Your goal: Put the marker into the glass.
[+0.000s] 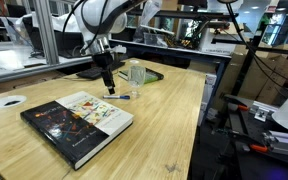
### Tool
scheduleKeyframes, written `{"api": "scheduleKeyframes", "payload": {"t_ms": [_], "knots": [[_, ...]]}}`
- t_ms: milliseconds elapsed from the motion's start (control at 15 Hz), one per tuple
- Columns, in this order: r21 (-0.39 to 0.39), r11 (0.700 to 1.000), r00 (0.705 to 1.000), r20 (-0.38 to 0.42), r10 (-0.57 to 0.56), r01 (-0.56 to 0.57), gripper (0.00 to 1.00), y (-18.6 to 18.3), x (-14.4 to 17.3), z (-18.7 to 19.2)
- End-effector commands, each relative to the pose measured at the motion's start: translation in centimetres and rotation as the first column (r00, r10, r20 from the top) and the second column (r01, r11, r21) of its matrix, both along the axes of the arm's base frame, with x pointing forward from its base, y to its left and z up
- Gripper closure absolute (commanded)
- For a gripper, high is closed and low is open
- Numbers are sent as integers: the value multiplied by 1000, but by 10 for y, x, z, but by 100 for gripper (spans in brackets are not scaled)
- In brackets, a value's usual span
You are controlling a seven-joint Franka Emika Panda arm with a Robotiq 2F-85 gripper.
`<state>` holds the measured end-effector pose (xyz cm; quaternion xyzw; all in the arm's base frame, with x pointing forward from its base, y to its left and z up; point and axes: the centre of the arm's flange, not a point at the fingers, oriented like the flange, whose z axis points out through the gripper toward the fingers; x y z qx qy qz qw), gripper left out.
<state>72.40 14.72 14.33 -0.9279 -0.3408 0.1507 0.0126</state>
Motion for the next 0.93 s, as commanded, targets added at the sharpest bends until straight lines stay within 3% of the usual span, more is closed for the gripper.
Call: {"api": "scheduleKeyframes", "payload": {"t_ms": [0, 400, 667, 733, 867], "knots": [[-35, 999, 999, -10, 37, -37, 0, 14, 27, -10], [-175, 982, 998, -18, 64, -66, 0, 30, 21, -30], [-224, 973, 998, -20, 56, -59, 0, 22, 21, -38], [-217, 975, 998, -25, 50, -54, 25, 18, 22, -40], [-209, 977, 999, -30, 39, -45, 34, 11, 23, -42]]}}
